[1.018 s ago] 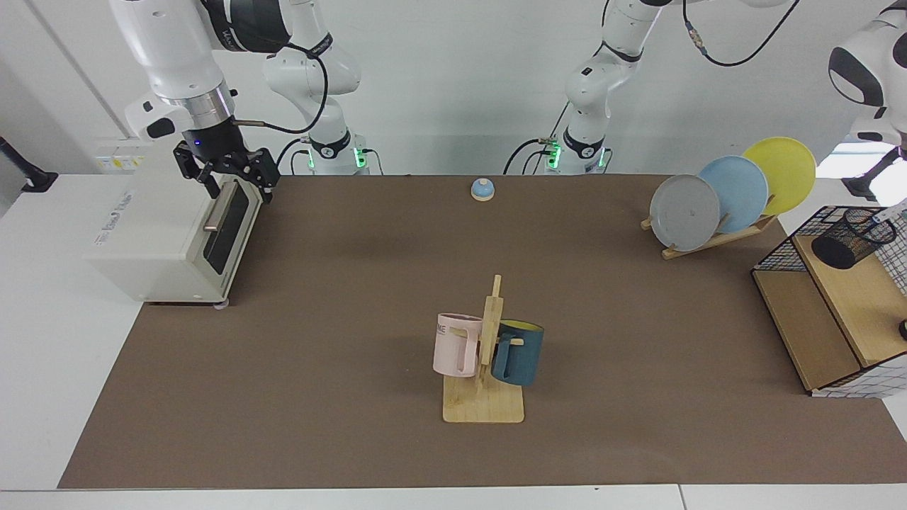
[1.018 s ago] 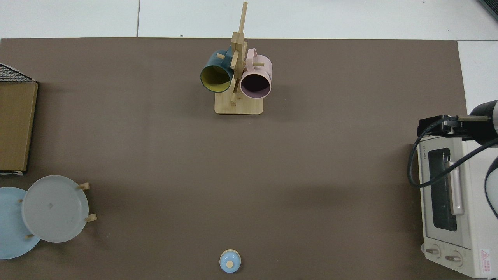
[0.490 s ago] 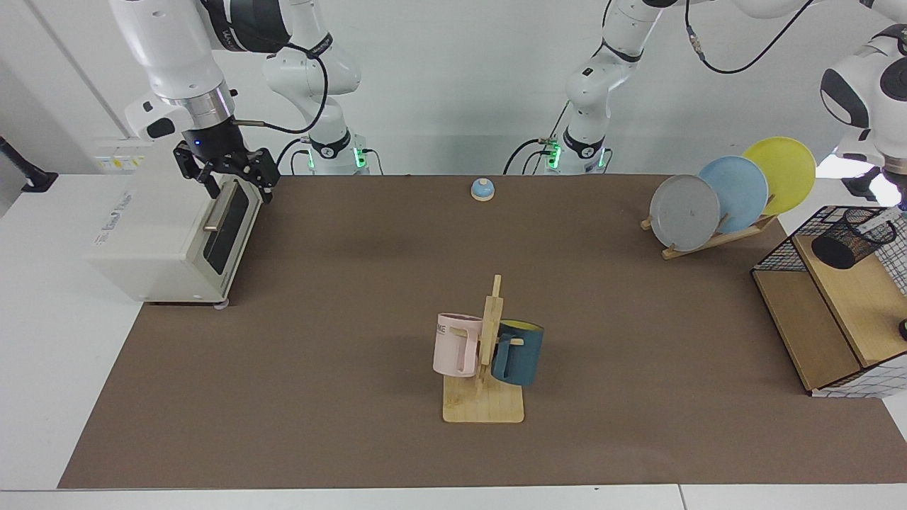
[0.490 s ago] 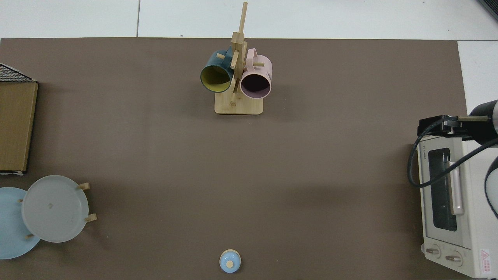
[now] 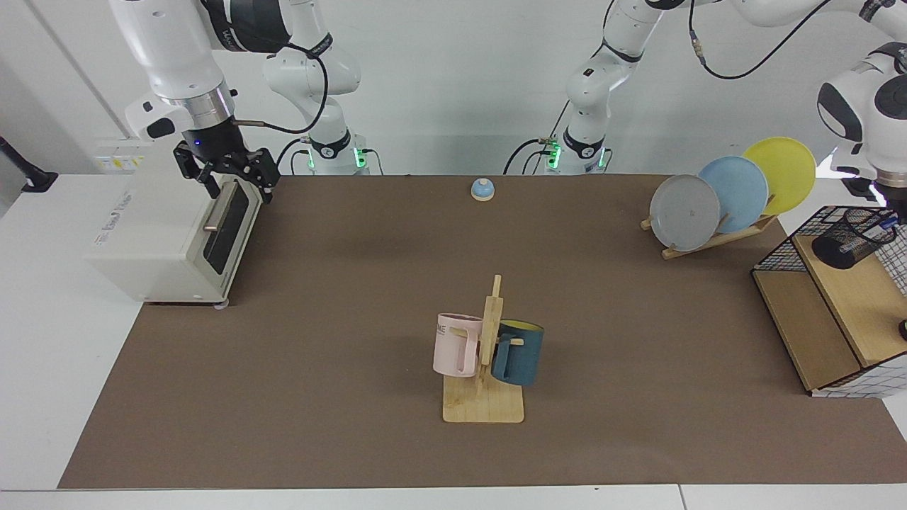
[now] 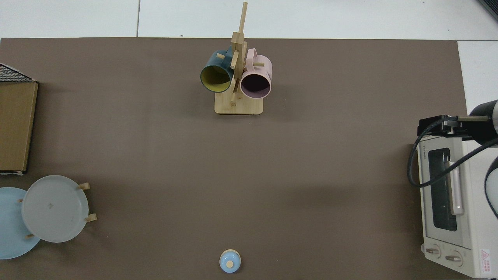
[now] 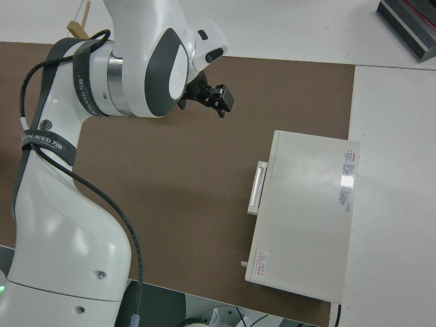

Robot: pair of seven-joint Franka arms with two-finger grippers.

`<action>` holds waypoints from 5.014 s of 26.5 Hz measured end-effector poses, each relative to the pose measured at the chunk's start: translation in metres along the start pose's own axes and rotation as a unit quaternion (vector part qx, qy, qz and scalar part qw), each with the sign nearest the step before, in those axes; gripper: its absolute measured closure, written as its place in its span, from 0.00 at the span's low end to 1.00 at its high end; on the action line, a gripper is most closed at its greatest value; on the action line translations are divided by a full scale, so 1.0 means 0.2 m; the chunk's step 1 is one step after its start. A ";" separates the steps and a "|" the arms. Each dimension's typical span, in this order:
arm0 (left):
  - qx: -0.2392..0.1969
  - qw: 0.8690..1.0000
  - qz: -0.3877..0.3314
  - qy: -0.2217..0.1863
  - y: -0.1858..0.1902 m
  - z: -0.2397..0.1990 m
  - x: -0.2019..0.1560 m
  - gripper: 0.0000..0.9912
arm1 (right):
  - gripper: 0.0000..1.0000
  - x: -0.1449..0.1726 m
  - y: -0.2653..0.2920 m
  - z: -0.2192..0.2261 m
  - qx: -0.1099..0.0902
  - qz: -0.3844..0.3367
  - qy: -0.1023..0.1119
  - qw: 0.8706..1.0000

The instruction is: Put markers into pen holder

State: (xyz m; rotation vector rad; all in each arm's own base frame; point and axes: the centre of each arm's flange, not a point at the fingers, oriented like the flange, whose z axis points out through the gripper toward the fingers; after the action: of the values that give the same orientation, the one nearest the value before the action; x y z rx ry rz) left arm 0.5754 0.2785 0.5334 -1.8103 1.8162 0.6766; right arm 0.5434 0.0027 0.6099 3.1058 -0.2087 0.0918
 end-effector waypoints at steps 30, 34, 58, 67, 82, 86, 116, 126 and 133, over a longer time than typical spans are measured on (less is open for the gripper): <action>-0.008 0.963 -0.195 0.183 -0.20 -0.66 0.66 0.00 | 0.00 0.00 0.00 0.00 0.000 0.001 0.000 1.000; -0.031 0.943 -0.244 0.224 -0.20 -0.74 0.82 0.00 | 0.00 0.00 0.00 0.00 0.000 0.001 0.000 1.000; -0.162 0.816 -0.496 0.247 -0.12 -1.05 1.25 0.00 | 0.00 0.00 0.00 0.00 0.000 0.001 0.000 1.000; -0.214 0.774 -0.547 0.236 -0.07 -0.98 1.12 0.00 | 0.00 0.00 0.00 0.00 0.000 0.001 0.000 1.000; -0.199 0.738 -0.604 0.226 0.01 -1.04 0.93 0.00 | 0.00 0.00 0.00 0.00 0.000 0.001 0.000 1.000; -0.191 0.733 -0.611 0.231 0.04 -1.09 0.88 0.00 | 0.00 0.00 0.00 0.00 0.000 0.001 0.000 1.000; -0.207 0.698 -0.629 0.271 0.19 -1.24 0.68 0.00 | 0.00 0.00 0.01 0.00 0.000 0.001 0.000 1.000; -0.204 0.710 -0.617 0.271 0.19 -1.30 0.76 0.00 | 0.00 0.00 0.01 0.00 0.000 0.001 0.000 1.000; -0.211 0.713 -0.614 0.265 0.18 -1.27 0.79 0.00 | 0.00 0.00 0.01 0.00 0.000 0.001 0.000 1.000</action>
State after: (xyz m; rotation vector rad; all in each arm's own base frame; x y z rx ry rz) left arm 0.5392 -0.0064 0.6234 -3.1140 0.2460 -0.0252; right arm 0.5434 0.0011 0.6099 3.1054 -0.2132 0.0916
